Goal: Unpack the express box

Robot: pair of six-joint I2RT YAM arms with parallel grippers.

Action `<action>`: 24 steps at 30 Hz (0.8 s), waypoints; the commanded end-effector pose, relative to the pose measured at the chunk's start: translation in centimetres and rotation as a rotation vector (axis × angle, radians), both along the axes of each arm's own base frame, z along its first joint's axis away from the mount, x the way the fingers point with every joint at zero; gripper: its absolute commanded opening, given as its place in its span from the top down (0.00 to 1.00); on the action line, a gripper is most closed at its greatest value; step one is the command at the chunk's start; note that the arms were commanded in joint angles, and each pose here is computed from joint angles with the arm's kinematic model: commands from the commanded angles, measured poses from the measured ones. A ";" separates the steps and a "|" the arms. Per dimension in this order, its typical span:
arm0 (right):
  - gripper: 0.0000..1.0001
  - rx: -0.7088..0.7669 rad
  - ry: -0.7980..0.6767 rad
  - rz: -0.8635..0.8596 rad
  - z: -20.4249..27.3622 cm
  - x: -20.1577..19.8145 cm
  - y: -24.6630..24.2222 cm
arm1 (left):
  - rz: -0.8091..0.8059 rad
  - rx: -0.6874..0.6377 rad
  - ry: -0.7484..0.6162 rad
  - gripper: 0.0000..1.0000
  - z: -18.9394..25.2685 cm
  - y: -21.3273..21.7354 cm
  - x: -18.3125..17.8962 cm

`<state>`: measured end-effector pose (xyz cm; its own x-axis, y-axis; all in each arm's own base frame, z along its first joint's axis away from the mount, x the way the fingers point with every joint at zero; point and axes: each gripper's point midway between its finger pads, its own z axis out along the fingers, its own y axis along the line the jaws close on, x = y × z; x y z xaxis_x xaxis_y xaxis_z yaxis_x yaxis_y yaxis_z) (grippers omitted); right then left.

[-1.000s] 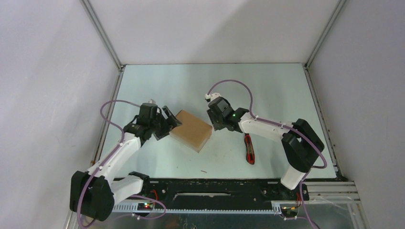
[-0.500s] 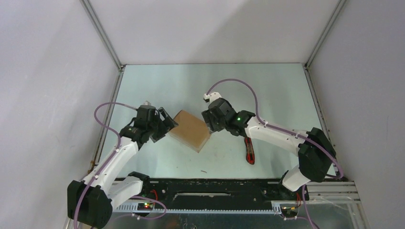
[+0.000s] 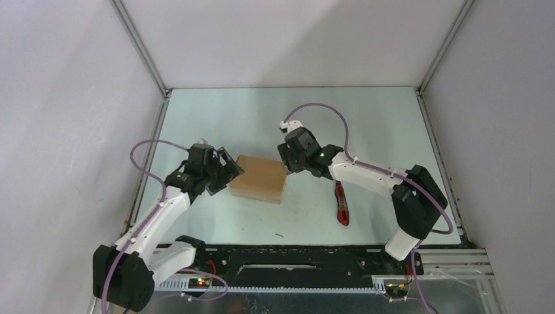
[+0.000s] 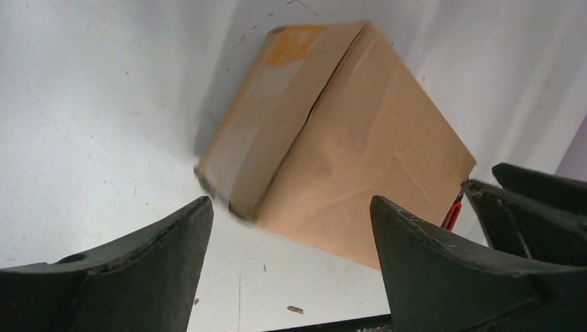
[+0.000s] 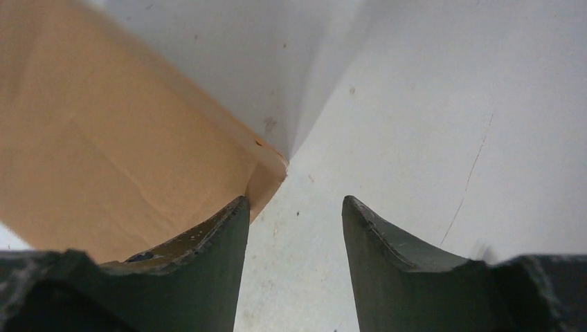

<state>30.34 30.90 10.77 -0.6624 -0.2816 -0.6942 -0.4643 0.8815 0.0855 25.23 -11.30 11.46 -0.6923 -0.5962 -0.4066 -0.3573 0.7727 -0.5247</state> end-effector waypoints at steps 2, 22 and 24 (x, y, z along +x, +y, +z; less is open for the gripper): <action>0.46 -0.004 0.062 -0.044 -2.5 1.9 -0.6 | -0.030 0.000 -0.061 0.12 2.6 -0.8 1.9; 0.48 0.048 0.245 -0.087 -6.8 3.4 1.5 | -0.056 0.229 -0.060 0.00 4.9 2.5 9.4; 0.45 0.056 0.252 -0.113 -6.5 3.7 1.0 | -0.081 0.232 -0.072 0.00 5.6 2.3 9.9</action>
<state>33.00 31.76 2.23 -0.8351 -0.2305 -0.4995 -0.3662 0.9105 0.1920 32.82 -9.11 13.23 -0.7254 -0.4821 -0.4914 -0.3410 0.8717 -0.3519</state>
